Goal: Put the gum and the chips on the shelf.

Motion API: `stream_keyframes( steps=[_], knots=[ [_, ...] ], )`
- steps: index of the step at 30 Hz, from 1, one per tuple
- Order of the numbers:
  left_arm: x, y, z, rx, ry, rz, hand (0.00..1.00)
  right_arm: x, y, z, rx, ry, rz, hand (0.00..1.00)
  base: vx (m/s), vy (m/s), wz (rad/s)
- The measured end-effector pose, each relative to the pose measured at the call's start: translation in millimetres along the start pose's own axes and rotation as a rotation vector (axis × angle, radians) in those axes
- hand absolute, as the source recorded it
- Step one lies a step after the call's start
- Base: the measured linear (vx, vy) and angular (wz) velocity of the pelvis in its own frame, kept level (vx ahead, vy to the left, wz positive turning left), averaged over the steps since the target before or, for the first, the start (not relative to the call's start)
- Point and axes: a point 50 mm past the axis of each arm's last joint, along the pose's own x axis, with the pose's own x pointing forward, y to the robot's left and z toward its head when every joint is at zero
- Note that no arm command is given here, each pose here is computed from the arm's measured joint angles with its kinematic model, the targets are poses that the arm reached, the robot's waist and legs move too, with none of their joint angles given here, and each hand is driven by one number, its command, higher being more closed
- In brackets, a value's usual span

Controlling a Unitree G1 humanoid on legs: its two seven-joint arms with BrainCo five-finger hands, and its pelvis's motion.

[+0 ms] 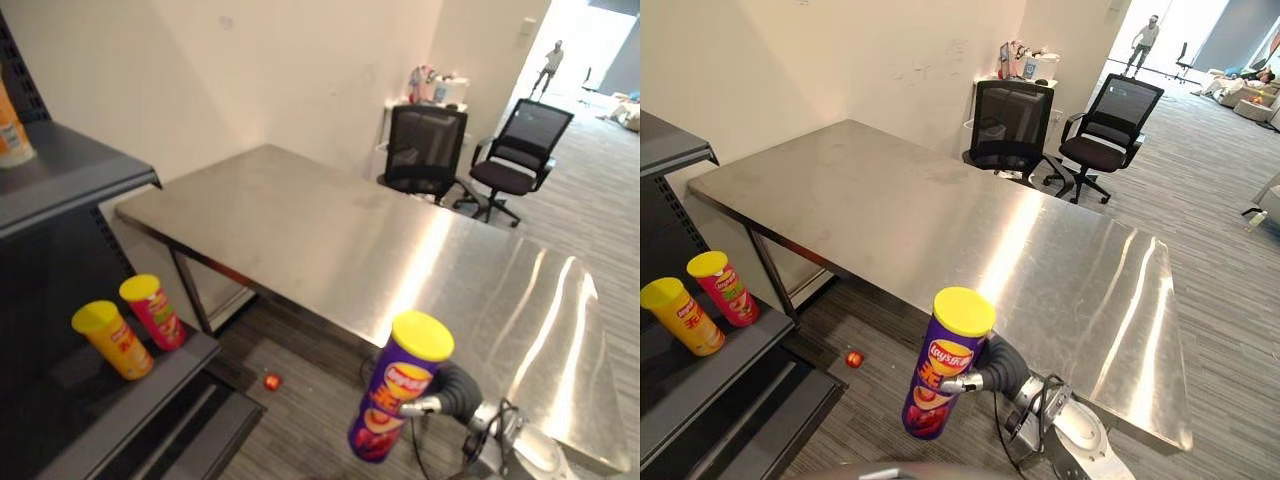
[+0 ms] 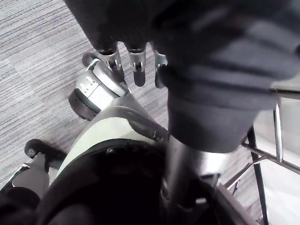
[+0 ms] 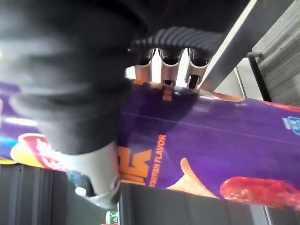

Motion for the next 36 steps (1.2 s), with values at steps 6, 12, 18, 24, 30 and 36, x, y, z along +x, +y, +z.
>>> stream_keyframes(
  steps=[6, 12, 18, 24, 30, 36],
  knots=[
    [8, -24, 23, -0.013, -0.104, -0.067, 0.0, 9, -7, 10, -0.093, -0.004, 0.039, 1.0, -0.1, -0.061, 0.37],
    [8, -37, 11, -0.147, -0.079, -0.064, 0.0, -8, -27, -2, -0.084, 0.033, -0.135, 1.0, -0.05, -0.028, 0.8],
    [1, -9, -1, -0.107, -0.028, -0.019, 0.0, -48, -14, -41, 0.121, 0.123, -0.315, 1.0, -0.05, 0.009, 1.75],
    [-1, -11, -20, -0.186, 0.056, 0.04, 0.0, -39, -17, -38, 0.129, 0.074, -0.329, 1.0, -0.12, 0.209, 1.05],
    [-2, -11, -22, -0.182, 0.065, 0.066, 0.0, -33, -10, -41, 0.126, 0.091, -0.29, 1.0, -0.07, 0.138, -0.08],
    [1, -17, -20, -0.204, 0.052, 0.077, 0.0, -13, -4, -39, 0.089, 0.08, -0.232, 1.0, -0.11, 0.06, -0.42]
  ],
)
